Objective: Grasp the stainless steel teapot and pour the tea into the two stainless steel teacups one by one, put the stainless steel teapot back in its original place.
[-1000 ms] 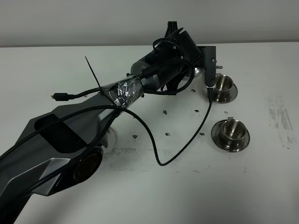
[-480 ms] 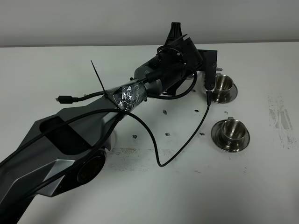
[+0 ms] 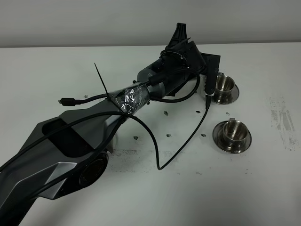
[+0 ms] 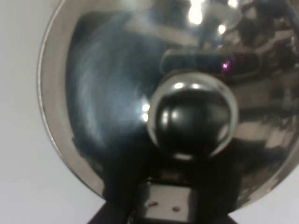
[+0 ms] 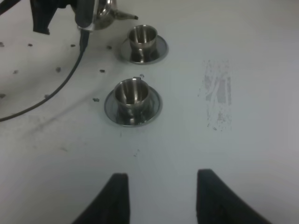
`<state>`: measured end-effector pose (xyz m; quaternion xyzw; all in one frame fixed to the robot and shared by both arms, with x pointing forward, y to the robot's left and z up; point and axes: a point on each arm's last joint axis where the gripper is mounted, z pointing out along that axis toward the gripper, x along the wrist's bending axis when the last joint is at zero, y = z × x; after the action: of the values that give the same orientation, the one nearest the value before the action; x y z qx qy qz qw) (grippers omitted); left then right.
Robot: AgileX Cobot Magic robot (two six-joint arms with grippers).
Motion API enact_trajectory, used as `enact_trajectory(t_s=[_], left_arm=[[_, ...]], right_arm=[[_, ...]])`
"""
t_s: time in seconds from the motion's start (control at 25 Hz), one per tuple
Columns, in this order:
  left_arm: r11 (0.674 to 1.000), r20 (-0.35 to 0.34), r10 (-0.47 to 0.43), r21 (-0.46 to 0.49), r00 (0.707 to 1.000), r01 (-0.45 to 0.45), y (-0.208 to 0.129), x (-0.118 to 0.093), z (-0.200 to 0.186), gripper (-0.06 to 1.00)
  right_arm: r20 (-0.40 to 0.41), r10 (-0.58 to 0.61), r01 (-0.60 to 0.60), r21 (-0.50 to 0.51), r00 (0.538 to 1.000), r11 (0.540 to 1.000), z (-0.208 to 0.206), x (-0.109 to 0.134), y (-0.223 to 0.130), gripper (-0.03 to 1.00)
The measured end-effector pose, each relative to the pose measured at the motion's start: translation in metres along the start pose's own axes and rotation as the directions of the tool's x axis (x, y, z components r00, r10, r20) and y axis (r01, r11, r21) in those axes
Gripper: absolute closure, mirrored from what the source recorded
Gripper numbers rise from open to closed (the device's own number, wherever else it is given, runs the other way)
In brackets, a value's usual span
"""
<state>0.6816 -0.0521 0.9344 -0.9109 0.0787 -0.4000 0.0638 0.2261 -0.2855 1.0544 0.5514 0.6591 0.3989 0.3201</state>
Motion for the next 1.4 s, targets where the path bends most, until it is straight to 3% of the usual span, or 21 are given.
enact_trajectory(t_s=[0.36,1.4], left_arm=[[0.997,-0.022,0.082,0.006,0.996,-0.082,0.0019,0.0008,-0.001,0.76],[0.99,-0.068,0.131,0.054,0.989,-0.128,-0.0017,0.0056,-0.0015,0.76]], right_arm=[[0.0,0.001,-0.001,0.0,1.0,1.0,0.0,0.0,0.0,0.64],[0.0,0.001,-0.001,0.0,1.0,1.0,0.0,0.0,0.0,0.64]])
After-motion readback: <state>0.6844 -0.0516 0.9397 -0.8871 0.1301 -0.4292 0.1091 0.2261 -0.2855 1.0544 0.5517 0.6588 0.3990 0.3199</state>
